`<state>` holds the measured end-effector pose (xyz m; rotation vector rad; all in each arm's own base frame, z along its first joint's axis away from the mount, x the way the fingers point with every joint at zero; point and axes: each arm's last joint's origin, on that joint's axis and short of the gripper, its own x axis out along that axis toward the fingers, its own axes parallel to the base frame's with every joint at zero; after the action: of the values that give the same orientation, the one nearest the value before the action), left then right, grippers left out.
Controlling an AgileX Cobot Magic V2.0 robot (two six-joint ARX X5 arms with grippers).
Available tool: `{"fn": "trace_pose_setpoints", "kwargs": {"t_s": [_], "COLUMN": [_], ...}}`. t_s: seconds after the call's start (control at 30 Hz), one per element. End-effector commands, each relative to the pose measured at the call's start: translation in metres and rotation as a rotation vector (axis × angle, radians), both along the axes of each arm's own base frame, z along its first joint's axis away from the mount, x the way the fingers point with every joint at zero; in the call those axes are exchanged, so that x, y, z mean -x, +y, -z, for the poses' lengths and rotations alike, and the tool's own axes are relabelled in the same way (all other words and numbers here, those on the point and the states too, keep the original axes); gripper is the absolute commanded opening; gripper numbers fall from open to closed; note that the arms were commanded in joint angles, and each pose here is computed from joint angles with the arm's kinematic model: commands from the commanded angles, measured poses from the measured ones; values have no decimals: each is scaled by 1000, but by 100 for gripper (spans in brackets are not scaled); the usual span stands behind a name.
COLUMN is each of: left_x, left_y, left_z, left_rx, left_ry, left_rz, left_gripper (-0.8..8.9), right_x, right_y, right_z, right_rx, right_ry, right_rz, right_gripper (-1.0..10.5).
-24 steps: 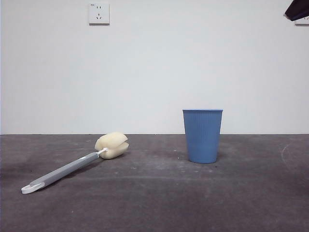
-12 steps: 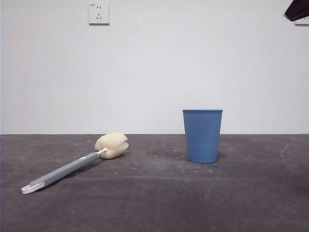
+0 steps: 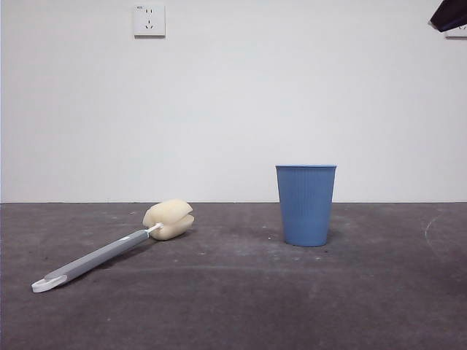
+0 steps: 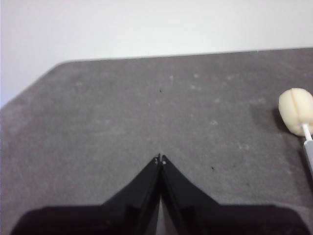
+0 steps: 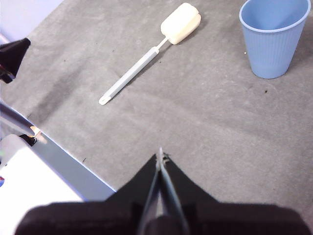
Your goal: Pick up the cup brush,pick up the cup,insert the brush into the cup,clean the cup,put the cup brush back,put the cup back to the fixed position on the table
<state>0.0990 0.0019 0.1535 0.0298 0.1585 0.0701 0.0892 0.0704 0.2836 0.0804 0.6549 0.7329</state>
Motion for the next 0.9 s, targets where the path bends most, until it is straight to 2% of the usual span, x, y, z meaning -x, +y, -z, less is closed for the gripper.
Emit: {"fn": "trace_pose_setpoints", "kwargs": {"t_s": [0.03,0.9], "left_x": [2,3], "left_y": [0,0], "left_z": [8,6], "left_rx": [24,38], "left_ry": [41,17], "left_rz": [-7,-13], "left_gripper": [-1,-1], "right_x": [0,1], "right_y": [0,0], "right_z": [0,0], "right_rx": [0,11], "right_ry": [-9,-22], "right_rz": [-2,-12], "right_gripper": [2,2]}}
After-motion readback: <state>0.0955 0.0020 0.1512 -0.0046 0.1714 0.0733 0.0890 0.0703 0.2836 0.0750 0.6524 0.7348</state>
